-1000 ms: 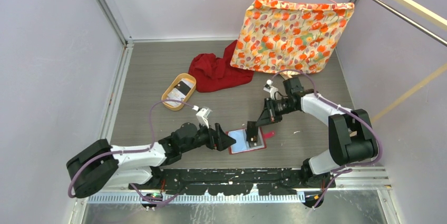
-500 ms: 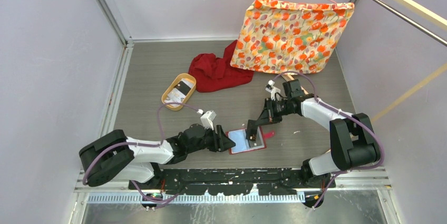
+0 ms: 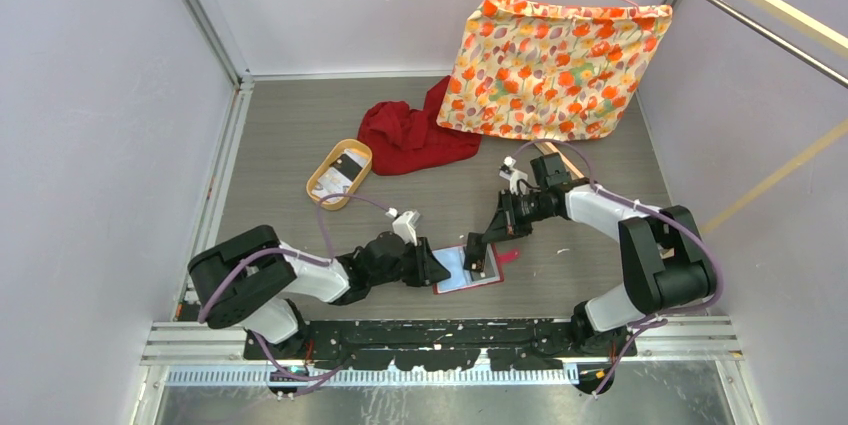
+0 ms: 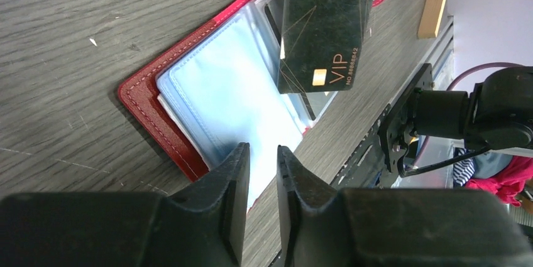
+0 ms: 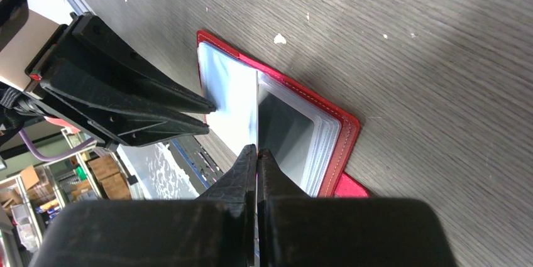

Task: Put the credit cards into the card holder
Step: Insert the credit card into the card holder.

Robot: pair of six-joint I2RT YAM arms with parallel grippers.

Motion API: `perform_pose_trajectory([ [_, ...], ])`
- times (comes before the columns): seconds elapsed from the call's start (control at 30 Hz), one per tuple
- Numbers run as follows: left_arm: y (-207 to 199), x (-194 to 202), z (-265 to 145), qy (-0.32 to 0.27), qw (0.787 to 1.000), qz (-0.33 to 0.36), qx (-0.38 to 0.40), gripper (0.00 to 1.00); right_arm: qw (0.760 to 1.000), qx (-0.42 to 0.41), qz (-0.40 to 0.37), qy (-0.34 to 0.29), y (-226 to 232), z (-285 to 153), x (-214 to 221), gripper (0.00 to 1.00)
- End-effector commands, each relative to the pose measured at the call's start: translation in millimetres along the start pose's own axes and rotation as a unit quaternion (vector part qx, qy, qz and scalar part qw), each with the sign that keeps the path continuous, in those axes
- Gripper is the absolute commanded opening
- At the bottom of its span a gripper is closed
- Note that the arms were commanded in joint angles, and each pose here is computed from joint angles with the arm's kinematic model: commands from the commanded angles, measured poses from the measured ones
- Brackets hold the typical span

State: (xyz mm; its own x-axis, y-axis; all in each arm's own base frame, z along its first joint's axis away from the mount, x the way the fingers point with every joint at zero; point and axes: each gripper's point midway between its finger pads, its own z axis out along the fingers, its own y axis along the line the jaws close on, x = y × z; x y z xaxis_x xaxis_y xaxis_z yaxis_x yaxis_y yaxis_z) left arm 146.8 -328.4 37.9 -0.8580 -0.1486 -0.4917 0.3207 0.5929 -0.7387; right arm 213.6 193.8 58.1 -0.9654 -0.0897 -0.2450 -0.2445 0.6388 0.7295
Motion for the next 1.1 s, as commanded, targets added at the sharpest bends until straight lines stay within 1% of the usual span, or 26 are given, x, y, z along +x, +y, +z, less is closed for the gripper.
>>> perform_pose_trajectory([
  [0.0,0.5,-6.0,8.7,-0.007,1.0,-0.017,-0.019,0.21,1.0,-0.015,-0.002,0.006,6.0,1.8,-1.7,0.01],
  [0.23,22.8,-3.0,5.2,-0.006,0.996,-0.042,-0.084,0.05,1.0,-0.026,0.002,0.011,8.1,3.3,0.1,0.01],
  [0.37,30.0,-0.2,1.6,0.002,0.993,-0.047,-0.108,0.01,0.999,-0.036,0.002,0.01,11.2,3.3,0.5,0.01],
  [0.77,32.3,1.3,1.9,0.002,0.993,-0.05,-0.11,0.01,0.999,-0.051,0.003,0.005,18.5,1.0,-0.6,0.01],
  [1.07,29.9,0.4,2.1,0.0,0.994,-0.049,-0.103,0.01,1.0,-0.015,0.018,0.01,2.2,6.3,0.6,0.01],
])
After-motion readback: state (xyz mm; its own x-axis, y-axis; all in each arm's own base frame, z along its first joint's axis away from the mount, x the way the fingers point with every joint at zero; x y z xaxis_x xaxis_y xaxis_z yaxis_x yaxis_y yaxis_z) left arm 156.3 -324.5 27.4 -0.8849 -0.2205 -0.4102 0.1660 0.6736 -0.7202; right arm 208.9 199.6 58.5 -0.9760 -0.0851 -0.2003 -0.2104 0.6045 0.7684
